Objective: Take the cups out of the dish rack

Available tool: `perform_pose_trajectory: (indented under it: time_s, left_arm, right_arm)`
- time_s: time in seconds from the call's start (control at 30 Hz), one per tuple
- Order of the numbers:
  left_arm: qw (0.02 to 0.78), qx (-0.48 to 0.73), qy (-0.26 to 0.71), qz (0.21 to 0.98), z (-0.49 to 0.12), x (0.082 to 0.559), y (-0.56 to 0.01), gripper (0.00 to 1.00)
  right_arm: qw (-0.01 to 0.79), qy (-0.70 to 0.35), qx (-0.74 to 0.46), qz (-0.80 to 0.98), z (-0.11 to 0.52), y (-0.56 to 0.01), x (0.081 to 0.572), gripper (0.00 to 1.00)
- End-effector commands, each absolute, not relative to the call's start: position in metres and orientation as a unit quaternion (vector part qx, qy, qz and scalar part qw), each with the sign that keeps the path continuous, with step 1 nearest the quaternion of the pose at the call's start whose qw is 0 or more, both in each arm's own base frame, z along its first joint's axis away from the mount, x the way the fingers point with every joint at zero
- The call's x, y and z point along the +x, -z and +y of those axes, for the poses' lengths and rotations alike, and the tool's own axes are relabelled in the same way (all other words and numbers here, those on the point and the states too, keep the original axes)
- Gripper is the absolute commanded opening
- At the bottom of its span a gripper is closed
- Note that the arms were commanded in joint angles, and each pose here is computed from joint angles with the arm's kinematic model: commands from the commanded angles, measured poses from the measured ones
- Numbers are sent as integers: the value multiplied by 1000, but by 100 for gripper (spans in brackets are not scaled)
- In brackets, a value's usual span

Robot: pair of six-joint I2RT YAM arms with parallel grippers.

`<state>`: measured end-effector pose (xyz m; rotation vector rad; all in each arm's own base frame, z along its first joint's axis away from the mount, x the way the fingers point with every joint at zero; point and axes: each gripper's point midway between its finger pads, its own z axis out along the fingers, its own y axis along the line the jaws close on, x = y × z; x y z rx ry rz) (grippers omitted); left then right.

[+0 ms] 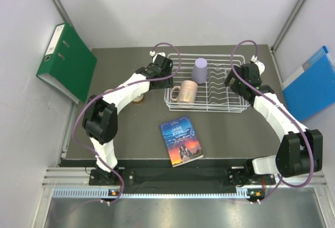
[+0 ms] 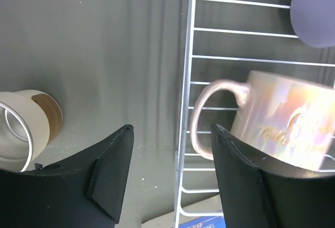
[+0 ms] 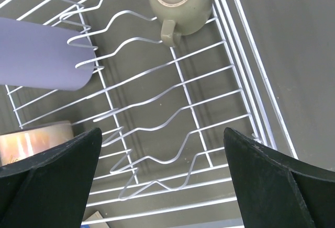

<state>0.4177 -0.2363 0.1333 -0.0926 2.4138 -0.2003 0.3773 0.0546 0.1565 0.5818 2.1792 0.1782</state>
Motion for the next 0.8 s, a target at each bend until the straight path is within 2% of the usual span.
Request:
perform_pose_trajectory:
  time_s: [0.0,0.47,0.77]
  left_arm:
    - [387,-45,82,917,-232,425,-163,66]
    - [435,-51,141,888,-247,433,-211,67]
    - [438,-45,170,881,-254,427,-223,67]
  right_arm:
    - [453,-90,219,860,65,-178,391,99]
    - [460,-100,196,860,77,-186,396,99]
    - [489,-103,121,858,117,-220,431,100]
